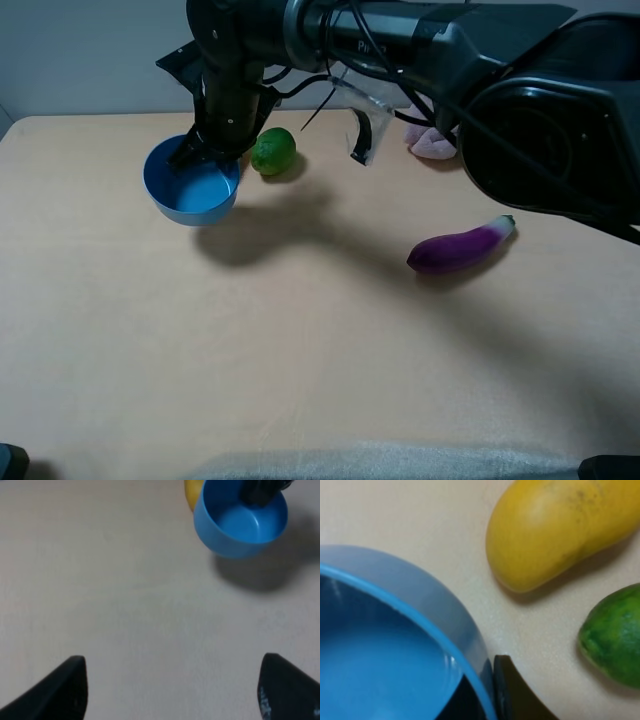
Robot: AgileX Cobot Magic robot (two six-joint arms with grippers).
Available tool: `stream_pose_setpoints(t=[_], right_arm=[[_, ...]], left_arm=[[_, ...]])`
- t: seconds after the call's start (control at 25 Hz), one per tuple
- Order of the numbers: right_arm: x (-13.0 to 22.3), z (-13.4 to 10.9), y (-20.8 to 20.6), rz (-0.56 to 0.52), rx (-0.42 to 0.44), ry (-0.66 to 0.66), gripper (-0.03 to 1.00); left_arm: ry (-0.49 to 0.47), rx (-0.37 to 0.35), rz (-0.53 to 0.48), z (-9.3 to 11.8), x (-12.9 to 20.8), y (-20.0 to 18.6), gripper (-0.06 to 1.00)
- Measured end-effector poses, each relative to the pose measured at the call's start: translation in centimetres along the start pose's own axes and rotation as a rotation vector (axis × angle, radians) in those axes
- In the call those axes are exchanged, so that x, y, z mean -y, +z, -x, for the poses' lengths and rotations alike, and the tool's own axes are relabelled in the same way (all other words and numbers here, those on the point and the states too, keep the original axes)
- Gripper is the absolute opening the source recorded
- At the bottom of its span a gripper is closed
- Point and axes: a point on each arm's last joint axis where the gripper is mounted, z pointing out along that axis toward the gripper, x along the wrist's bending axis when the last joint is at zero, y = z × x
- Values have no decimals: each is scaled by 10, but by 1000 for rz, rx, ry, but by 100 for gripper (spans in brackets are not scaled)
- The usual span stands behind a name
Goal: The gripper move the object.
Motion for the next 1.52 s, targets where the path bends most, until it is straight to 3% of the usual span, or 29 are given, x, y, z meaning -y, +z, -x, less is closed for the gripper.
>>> stream_pose_setpoints(t=[0.64,1.08,1.52], right_arm=[[8,24,19,-36,20,36,-3],[19,24,41,-111,16,37,-3],[19,23,41,-110,10,42,-3]], left_arm=[[0,0,0,0,0,0,76],[0,0,0,0,0,0,76],[0,0,0,0,0,0,76]])
